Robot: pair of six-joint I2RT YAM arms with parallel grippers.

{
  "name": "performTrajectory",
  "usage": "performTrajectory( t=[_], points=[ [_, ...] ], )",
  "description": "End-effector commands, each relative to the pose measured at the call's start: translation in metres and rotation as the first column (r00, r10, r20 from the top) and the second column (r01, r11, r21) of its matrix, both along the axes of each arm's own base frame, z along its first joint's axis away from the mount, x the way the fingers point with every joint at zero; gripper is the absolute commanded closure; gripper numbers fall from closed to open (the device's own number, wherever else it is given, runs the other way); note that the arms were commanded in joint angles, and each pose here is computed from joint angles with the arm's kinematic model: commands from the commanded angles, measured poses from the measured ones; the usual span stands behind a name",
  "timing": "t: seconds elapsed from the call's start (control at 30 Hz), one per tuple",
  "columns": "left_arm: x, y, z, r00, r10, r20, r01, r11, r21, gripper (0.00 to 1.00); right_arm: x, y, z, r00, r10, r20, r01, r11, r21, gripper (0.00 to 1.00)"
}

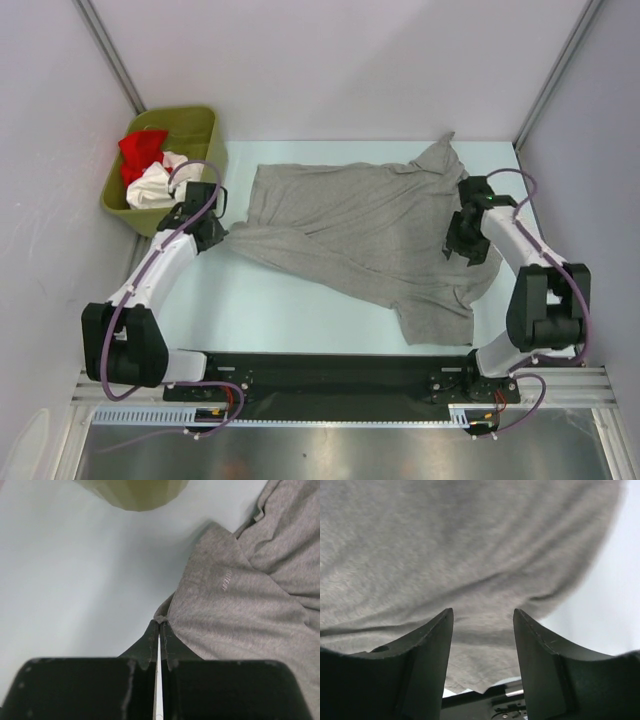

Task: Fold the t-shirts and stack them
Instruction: Flatten the tshirt out

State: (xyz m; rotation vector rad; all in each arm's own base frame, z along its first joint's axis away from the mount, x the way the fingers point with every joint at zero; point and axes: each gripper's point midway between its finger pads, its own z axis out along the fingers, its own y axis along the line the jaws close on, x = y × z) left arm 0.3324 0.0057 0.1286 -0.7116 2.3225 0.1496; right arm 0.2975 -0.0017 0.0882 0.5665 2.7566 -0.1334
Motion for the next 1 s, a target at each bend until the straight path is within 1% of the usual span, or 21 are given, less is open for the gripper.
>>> performTrajectory(
  t=[0.0, 0.07, 0.17, 0.2, 0.27, 0.3, 0.4, 0.43, 0.47, 0.5, 0.53, 0.57, 0.6, 0.63, 0.67, 0.73, 0.77, 0.8, 0.83, 0.87, 0.97],
  points=[
    [0.007, -0.008, 0.015, 0.997, -0.068, 0.045, 0.067, 0.998, 0.02, 1.0, 0.035, 0.026, -0.018, 0.998, 0.047, 0.045, -0.048, 0.999, 0.011, 0.44],
    [0.006, -0.01, 0.017, 0.995, -0.085, 0.047, 0.084, 0.996, 0.019, 1.0, 0.05, 0.036, -0.038, 0.998, 0.052, 0.037, -0.053, 0.998, 0.019, 0.44],
    [0.004, -0.011, 0.022, 0.993, -0.1, 0.056, 0.099, 0.995, 0.021, 1.0, 0.072, 0.05, -0.047, 0.996, 0.08, 0.044, -0.08, 0.997, 0.001, 0.45],
    [0.004, -0.011, 0.024, 0.993, -0.102, 0.063, 0.101, 0.995, 0.022, 1.0, 0.075, 0.053, -0.061, 0.996, 0.085, 0.01, -0.085, 0.996, -0.011, 0.45],
    [0.002, -0.009, 0.026, 0.993, -0.099, 0.067, 0.097, 0.995, 0.031, 1.0, 0.093, 0.064, -0.062, 0.994, 0.101, 0.028, -0.1, 0.994, -0.032, 0.45],
    [0.001, -0.006, 0.026, 0.993, -0.093, 0.066, 0.09, 0.995, 0.045, 1.0, 0.095, 0.067, -0.076, 0.995, 0.102, -0.003, -0.102, 0.994, -0.037, 0.45],
    [0.007, -0.002, 0.029, 0.993, -0.097, 0.067, 0.092, 0.993, 0.077, 1.0, 0.129, 0.095, -0.075, 0.99, 0.132, 0.054, -0.132, 0.991, -0.005, 0.45],
    [0.009, 0.001, 0.033, 0.993, -0.089, 0.073, 0.082, 0.992, 0.095, 1.0, 0.136, 0.103, -0.093, 0.99, 0.142, 0.025, -0.142, 0.99, 0.005, 0.44],
    [0.013, 0.003, 0.039, 0.993, -0.091, 0.08, 0.082, 0.991, 0.108, 1.0, 0.164, 0.122, -0.076, 0.982, 0.164, 0.09, -0.168, 0.985, 0.031, 0.44],
    [0.014, 0.004, 0.042, 0.992, -0.089, 0.085, 0.078, 0.99, 0.118, 1.0, 0.179, 0.132, -0.074, 0.978, 0.177, 0.106, -0.183, 0.982, 0.041, 0.44],
    [0.016, 0.008, 0.046, 0.993, -0.076, 0.093, 0.062, 0.989, 0.136, 1.0, 0.179, 0.138, -0.092, 0.98, 0.193, 0.05, -0.196, 0.98, 0.045, 0.44],
    [0.02, 0.01, 0.052, 0.992, -0.071, 0.104, 0.056, 0.988, 0.147, 0.99, 0.211, 0.153, -0.063, 0.97, 0.203, 0.133, -0.212, 0.976, 0.057, 0.44],
    [0.023, 0.011, 0.051, 0.993, -0.071, 0.098, 0.055, 0.987, 0.153, 1.0, 0.215, 0.157, -0.058, 0.971, 0.2, 0.129, -0.208, 0.976, 0.056, 0.43],
    [0.023, 0.012, 0.052, 0.993, -0.069, 0.091, 0.054, 0.986, 0.16, 1.0, 0.205, 0.152, -0.064, 0.98, 0.193, 0.054, -0.195, 0.98, 0.04, 0.41],
    [0.026, 0.011, 0.055, 0.993, -0.067, 0.1, 0.051, 0.987, 0.155, 1.0, 0.212, 0.15, -0.047, 0.979, 0.186, 0.082, -0.189, 0.982, 0.03, 0.4],
    [0.026, 0.009, 0.054, 0.993, -0.068, 0.1, 0.053, 0.989, 0.141, 1.0, 0.2, 0.136, -0.036, 0.981, 0.185, 0.055, -0.186, 0.983, 0.01, 0.35],
    [0.025, 0.004, 0.051, 0.992, -0.075, 0.1, 0.064, 0.991, 0.115, 1.0, 0.197, 0.128, -0.008, 0.979, 0.178, 0.097, -0.179, 0.984, -0.006, 0.34],
    [0.025, 0.002, 0.05, 0.992, -0.081, 0.1, 0.071, 0.992, 0.105, 1.0, 0.178, 0.115, -0.012, 0.984, 0.167, 0.055, -0.166, 0.986, -0.017, 0.29],
    [0.024, 0.0, 0.048, 0.991, -0.087, 0.098, 0.078, 0.993, 0.094, 1.0, 0.175, 0.1, -0.004, 0.987, 0.143, 0.074, -0.142, 0.99, -0.014, 0.27],
    [0.022, -0.002, 0.044, 0.992, -0.091, 0.09, 0.083, 0.993, 0.085, 1.0, 0.167, 0.094, 0.033, 0.981, 0.133, 0.144, -0.136, 0.991, 0.015, 0.24],
    [0.019, -0.004, 0.04, 0.992, -0.101, 0.078, 0.095, 0.992, 0.08, 1.0, 0.121, 0.065, 0.03, 0.991, 0.087, 0.106, -0.094, 0.993, 0.068, 0.23]
  ],
)
